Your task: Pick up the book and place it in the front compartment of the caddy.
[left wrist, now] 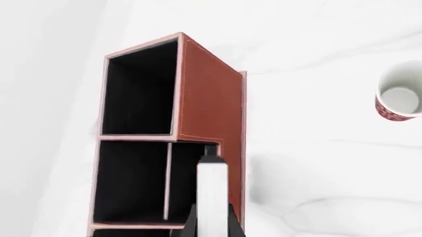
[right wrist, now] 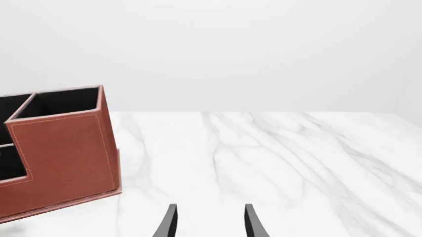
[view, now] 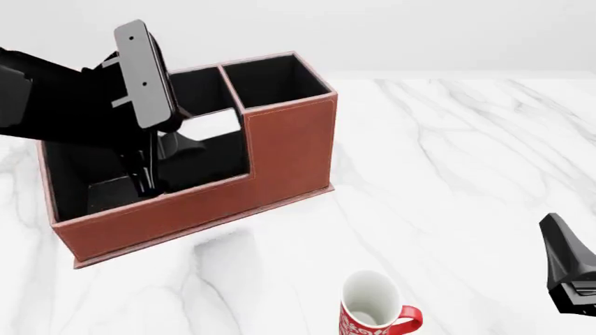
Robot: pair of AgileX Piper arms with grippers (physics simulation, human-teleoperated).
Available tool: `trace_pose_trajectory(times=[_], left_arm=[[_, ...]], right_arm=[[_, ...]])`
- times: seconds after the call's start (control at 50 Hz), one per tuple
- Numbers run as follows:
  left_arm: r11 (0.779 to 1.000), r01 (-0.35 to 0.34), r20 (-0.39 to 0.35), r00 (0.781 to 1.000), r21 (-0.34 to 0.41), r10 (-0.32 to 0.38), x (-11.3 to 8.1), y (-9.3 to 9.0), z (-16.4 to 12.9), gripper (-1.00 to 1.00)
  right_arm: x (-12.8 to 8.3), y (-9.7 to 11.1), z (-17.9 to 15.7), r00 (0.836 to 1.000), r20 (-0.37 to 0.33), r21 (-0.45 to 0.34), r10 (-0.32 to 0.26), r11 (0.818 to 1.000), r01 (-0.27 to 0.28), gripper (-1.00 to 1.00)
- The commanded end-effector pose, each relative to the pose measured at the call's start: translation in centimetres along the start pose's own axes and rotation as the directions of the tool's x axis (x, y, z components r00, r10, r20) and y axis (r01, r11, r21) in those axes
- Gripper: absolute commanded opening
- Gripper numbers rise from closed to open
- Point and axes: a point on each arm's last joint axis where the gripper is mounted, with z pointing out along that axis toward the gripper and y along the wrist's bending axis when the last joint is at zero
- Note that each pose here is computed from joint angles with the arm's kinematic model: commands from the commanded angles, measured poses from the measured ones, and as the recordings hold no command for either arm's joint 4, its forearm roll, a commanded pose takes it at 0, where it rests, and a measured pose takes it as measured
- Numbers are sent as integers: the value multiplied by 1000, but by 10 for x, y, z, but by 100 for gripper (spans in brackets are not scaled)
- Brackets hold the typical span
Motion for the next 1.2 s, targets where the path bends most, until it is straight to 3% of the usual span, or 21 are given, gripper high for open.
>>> trace_pose_trajectory(times=[0.02,0.4,0.66,0.88,1.2], left_arm=[[992,-73,-3,997,-105,73,7,21,-6,-100],[981,-119,-34,993,-155,116,16,37,10,-100],[958,-176,-7,984,-226,179,16,40,9,-100],[940,-216,-27,976,-264,216,25,43,14,-100],[941,-200,-51,980,-272,194,29,55,20,-100]], right_arm=[[0,0,0,1000,2,4,-2,1000,2,100],[0,0,0,1000,2,4,-2,1000,2,100],[0,0,0,1000,1,4,-2,1000,2,100],[0,0,0,1000,2,4,-1,1000,1,100],[0,0,0,1000,2,4,-1,1000,1,100]])
